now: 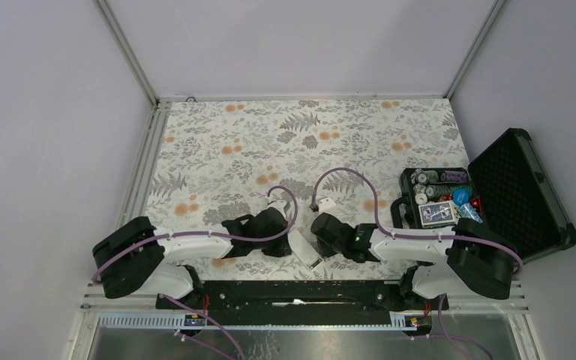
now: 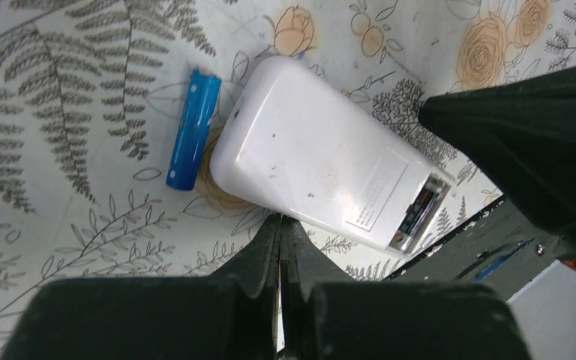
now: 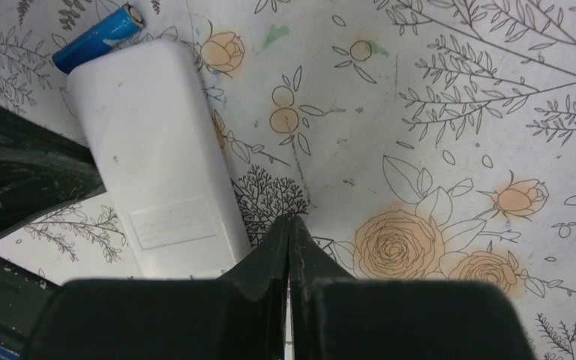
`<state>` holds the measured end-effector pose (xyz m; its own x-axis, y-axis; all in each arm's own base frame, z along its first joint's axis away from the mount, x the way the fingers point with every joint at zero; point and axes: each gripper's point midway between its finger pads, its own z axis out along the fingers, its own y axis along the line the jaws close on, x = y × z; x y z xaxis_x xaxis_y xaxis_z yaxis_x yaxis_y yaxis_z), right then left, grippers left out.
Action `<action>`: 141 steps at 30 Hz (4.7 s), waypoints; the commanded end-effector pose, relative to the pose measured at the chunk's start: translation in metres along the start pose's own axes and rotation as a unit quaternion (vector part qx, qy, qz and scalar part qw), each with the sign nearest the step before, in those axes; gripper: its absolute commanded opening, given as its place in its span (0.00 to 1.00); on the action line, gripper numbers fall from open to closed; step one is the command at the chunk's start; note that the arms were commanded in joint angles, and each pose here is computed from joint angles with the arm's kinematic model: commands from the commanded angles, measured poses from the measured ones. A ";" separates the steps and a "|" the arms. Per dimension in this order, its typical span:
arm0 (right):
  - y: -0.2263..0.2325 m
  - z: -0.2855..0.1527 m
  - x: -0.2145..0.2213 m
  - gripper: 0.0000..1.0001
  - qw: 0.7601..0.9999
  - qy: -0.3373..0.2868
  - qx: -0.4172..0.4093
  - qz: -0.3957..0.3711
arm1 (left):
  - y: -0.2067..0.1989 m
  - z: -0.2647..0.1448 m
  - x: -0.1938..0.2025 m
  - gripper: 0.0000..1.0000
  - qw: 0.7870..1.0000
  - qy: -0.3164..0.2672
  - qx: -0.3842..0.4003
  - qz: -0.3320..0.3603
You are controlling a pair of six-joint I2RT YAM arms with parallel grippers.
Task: Load the batteries into the remote control
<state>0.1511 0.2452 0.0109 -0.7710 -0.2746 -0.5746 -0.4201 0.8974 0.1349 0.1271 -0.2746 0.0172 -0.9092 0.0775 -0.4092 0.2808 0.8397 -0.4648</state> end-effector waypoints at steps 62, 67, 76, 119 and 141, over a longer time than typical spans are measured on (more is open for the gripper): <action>0.105 0.037 -0.079 0.57 0.993 -0.037 -0.079 0.086 | 0.046 -0.106 -0.053 0.58 0.976 -0.201 -0.070 0.039; 0.103 0.047 -0.081 0.58 0.993 -0.042 -0.059 0.094 | 0.044 -0.108 -0.051 0.59 0.977 -0.200 -0.060 0.043; 0.090 0.064 -0.067 0.56 0.997 -0.016 -0.008 0.069 | 0.040 -0.106 -0.049 0.59 0.978 -0.196 -0.048 0.054; 0.090 0.045 -0.010 0.39 0.984 0.037 -0.043 -0.172 | 0.035 -0.112 -0.051 0.61 0.976 -0.213 -0.023 0.036; 0.075 0.055 -0.009 0.34 0.981 0.032 -0.006 -0.191 | 0.032 -0.106 -0.052 0.61 0.977 -0.206 -0.027 0.037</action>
<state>0.1610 0.3586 0.0111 -0.5725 -0.5290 -0.6264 -0.6832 0.7302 0.0078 0.1463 -0.1854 0.0931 -0.7030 -0.0364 -0.7103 0.3033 0.8880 -0.3457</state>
